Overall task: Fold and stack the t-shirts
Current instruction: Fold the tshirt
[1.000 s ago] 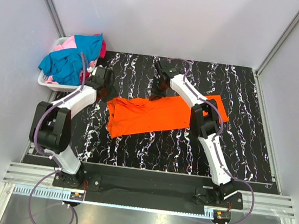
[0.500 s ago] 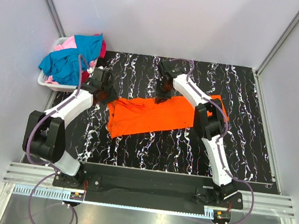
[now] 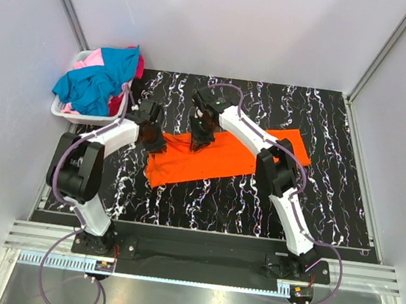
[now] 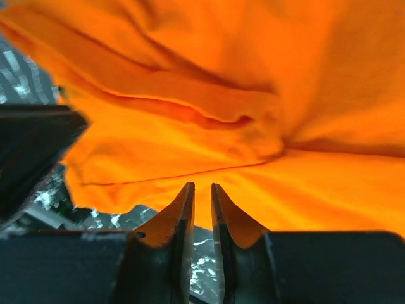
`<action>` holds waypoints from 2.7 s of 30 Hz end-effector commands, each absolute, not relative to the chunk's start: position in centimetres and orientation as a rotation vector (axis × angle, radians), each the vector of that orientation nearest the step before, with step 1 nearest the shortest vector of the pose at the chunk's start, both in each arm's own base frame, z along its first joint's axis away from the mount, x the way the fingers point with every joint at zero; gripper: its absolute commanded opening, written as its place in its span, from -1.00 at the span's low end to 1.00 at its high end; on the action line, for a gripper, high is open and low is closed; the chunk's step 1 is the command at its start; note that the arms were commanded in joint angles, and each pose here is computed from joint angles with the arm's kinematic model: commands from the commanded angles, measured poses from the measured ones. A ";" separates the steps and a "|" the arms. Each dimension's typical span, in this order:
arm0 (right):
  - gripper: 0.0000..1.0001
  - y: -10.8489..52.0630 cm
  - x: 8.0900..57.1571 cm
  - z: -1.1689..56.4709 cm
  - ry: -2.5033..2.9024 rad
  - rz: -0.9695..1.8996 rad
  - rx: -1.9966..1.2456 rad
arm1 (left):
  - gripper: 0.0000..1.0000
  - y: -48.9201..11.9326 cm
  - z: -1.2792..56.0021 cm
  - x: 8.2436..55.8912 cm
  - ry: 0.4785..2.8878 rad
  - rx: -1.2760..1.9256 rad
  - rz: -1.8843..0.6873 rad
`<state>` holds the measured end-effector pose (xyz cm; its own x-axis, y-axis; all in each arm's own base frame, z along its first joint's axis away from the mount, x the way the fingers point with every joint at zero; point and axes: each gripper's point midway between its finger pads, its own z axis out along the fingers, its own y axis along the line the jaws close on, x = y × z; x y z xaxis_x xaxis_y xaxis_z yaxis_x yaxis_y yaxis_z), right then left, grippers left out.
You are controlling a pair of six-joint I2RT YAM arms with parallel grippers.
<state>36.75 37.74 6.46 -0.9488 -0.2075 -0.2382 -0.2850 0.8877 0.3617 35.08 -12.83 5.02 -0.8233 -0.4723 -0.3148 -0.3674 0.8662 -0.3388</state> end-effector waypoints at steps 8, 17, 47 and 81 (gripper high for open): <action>-0.53 40.5 38.9 6.9 2.802 0.732 -0.467 | -0.58 -13.6 6.0 40.2 2.577 -0.608 -0.350; -0.55 40.1 40.0 5.1 2.804 0.644 -0.477 | -0.59 -13.4 4.9 43.4 2.546 -0.627 -0.286; 0.17 17.7 49.3 7.5 2.697 -0.071 -0.024 | -0.31 -16.1 8.3 35.0 2.619 -0.423 -0.313; 0.10 11.9 41.9 2.2 2.908 0.159 0.502 | -0.30 -17.9 3.6 40.1 2.789 -0.449 -0.095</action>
<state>42.67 9.31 1.46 -0.9319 0.3046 -0.1968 0.3059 0.9517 0.0244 37.79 -17.57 2.19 -0.9154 -0.2968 -0.2719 -0.2856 0.9549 -0.0807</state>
